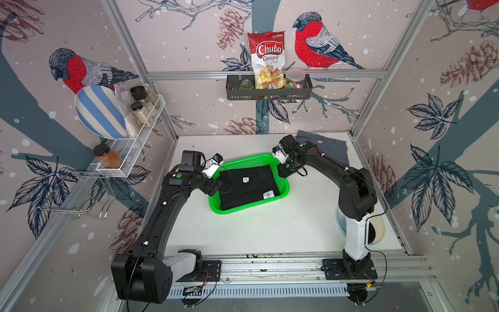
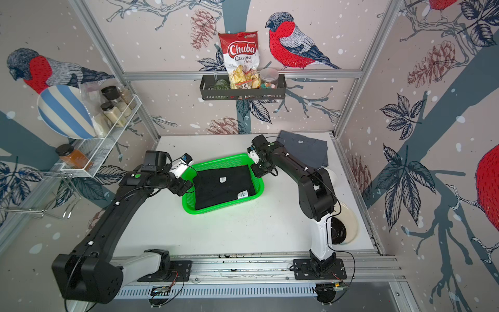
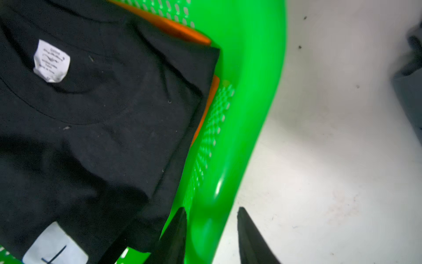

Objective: Put the folded t-shirts into the basket
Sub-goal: Move the bin to the center of the board.

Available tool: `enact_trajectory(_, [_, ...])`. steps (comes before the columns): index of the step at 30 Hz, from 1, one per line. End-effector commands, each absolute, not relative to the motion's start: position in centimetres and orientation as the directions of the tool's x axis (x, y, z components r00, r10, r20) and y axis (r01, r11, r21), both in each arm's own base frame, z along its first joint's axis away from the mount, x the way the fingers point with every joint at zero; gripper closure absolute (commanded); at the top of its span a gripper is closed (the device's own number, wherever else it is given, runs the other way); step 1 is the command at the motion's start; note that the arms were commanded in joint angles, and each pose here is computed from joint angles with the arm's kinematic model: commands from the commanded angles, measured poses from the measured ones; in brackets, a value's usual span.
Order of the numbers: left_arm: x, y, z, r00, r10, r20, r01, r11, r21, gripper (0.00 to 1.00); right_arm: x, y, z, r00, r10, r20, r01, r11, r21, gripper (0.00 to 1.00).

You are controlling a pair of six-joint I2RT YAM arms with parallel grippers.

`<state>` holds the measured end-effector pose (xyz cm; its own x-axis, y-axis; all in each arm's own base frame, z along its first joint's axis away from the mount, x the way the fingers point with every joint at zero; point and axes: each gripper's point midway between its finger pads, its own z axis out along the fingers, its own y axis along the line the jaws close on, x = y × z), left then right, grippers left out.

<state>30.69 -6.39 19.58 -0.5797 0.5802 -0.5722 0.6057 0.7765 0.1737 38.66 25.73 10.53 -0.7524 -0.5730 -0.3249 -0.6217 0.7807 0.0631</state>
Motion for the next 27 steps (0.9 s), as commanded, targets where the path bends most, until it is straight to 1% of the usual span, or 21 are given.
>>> enact_trajectory(1, [30.5, -6.5, 19.4, -0.594, 0.553, -0.585, 0.593, 0.792, 0.147, 0.12, 39.3, 25.6, 11.8, -0.82, -0.459, -0.343, -0.522, 0.844, 0.12, 0.52])
enact_trajectory(4, [30.8, -6.2, 19.4, -0.609, 0.525, -0.595, 0.56, 0.816, 0.147, 0.11, 39.6, 26.2, 13.2, -0.861, -0.359, -0.361, -0.437, 0.885, 0.162, 0.46])
enact_trajectory(7, [31.2, -5.8, 19.8, -0.623, 0.496, -0.605, 0.521, 0.84, 0.153, 0.04, 39.3, 26.9, 15.1, -0.864, -0.306, -0.4, -0.381, 0.917, 0.119, 0.44])
enact_trajectory(9, [31.3, -5.5, 20.0, -0.633, 0.479, -0.608, 0.498, 0.853, 0.154, 0.04, 38.7, 27.1, 16.7, -0.871, -0.252, -0.422, -0.319, 0.943, 0.093, 0.41])
enact_trajectory(12, [31.4, -4.7, 20.2, -0.67, 0.433, -0.603, 0.434, 0.888, 0.155, 0.04, 36.5, 27.9, 18.4, -0.903, -0.163, -0.398, -0.22, 0.97, 0.103, 0.37])
enact_trajectory(13, [31.3, -4.5, 20.3, -0.679, 0.422, -0.602, 0.422, 0.894, 0.151, 0.04, 35.3, 28.1, 18.6, -0.913, -0.16, -0.376, -0.209, 0.974, 0.092, 0.37])
enact_trajectory(14, [31.2, -4.6, 20.2, -0.68, 0.418, -0.603, 0.423, 0.895, 0.143, 0.04, 34.2, 28.6, 18.7, -0.92, -0.161, -0.357, -0.204, 0.975, 0.087, 0.38])
enact_trajectory(17, [30.6, -5.7, 19.7, -0.664, 0.441, -0.604, 0.482, 0.87, 0.104, 0.04, 30.9, 30.8, 17.9, -0.929, -0.223, -0.297, -0.254, 0.965, 0.07, 0.43])
enact_trajectory(19, [30.4, -6.3, 19.0, -0.651, 0.465, -0.6, 0.523, 0.848, 0.089, 0.04, 29.3, 31.8, 16.3, -0.94, -0.262, -0.217, -0.283, 0.956, 0.073, 0.5])
enact_trajectory(20, [30.4, -6.6, 18.8, -0.645, 0.472, -0.601, 0.537, 0.84, 0.083, 0.04, 28.7, 32.1, 15.4, -0.945, -0.275, -0.18, -0.292, 0.953, 0.077, 0.53])
enact_trajectory(22, [29.9, -7.1, 18.0, -0.613, 0.518, -0.597, 0.589, 0.803, 0.092, 0.04, 28.3, 32.0, 13.6, -0.95, -0.284, -0.127, -0.294, 0.953, 0.069, 0.56])
enact_trajectory(27, [29.3, -7.6, 15.2, -0.569, 0.614, -0.548, 0.653, 0.741, 0.152, 0.05, 27.6, 32.6, 10.2, -0.95, -0.309, -0.038, -0.311, 0.943, 0.122, 0.61])
